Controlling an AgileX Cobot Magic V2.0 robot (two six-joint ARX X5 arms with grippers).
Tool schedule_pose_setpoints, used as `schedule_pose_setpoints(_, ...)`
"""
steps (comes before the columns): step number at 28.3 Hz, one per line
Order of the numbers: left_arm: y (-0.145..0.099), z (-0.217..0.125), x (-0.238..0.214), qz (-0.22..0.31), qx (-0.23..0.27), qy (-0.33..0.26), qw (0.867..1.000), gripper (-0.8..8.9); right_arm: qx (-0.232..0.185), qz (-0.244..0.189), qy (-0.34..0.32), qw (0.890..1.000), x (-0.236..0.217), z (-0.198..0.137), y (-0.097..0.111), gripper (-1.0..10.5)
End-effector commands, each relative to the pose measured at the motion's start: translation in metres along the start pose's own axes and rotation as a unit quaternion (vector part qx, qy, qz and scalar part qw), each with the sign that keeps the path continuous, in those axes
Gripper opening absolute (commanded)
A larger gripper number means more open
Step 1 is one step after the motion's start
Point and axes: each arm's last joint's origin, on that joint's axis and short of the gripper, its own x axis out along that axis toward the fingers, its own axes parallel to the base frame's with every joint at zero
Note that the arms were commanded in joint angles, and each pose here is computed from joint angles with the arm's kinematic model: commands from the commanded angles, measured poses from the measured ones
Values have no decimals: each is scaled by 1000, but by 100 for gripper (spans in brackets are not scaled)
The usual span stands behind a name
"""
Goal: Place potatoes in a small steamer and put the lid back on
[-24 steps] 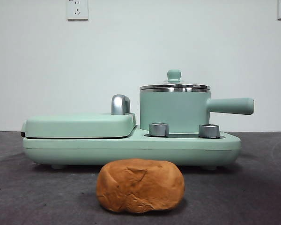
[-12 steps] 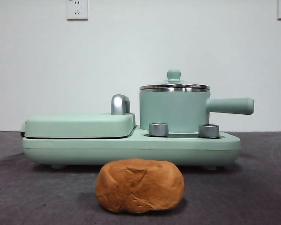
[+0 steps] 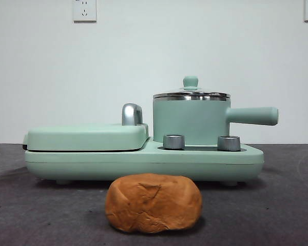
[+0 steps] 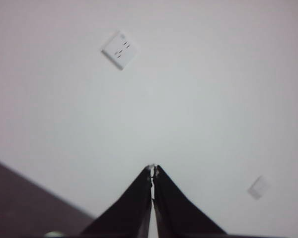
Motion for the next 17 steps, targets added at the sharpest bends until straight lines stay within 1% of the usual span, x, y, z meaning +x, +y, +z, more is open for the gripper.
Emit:
schedule_pose_setpoints(1,-16,15,8,5,81,46,996,9,-61,21,65,996,13,11,10,12)
schedule_pose_setpoints(3,-24,22,17,-6,106,83,991,9,-90,34,112,989,23,14,14,13)
schedule_pose_setpoints(5,-28,24,28,-19,120,127,984,9,-113,52,152,981,35,16,16,12)
schedule_pose_setpoints(8,-31,22,46,-43,132,202,970,9,-139,79,202,966,50,16,17,12)
schedule_pose_setpoints(12,-29,14,68,-67,150,292,942,9,-181,96,266,942,65,10,15,13)
schedule_pose_setpoints(14,-28,9,76,-71,175,326,926,9,-194,107,289,931,70,4,14,13)
schedule_pose_setpoints(17,-27,0,87,-93,226,369,897,9,-210,117,324,915,74,-8,15,13)
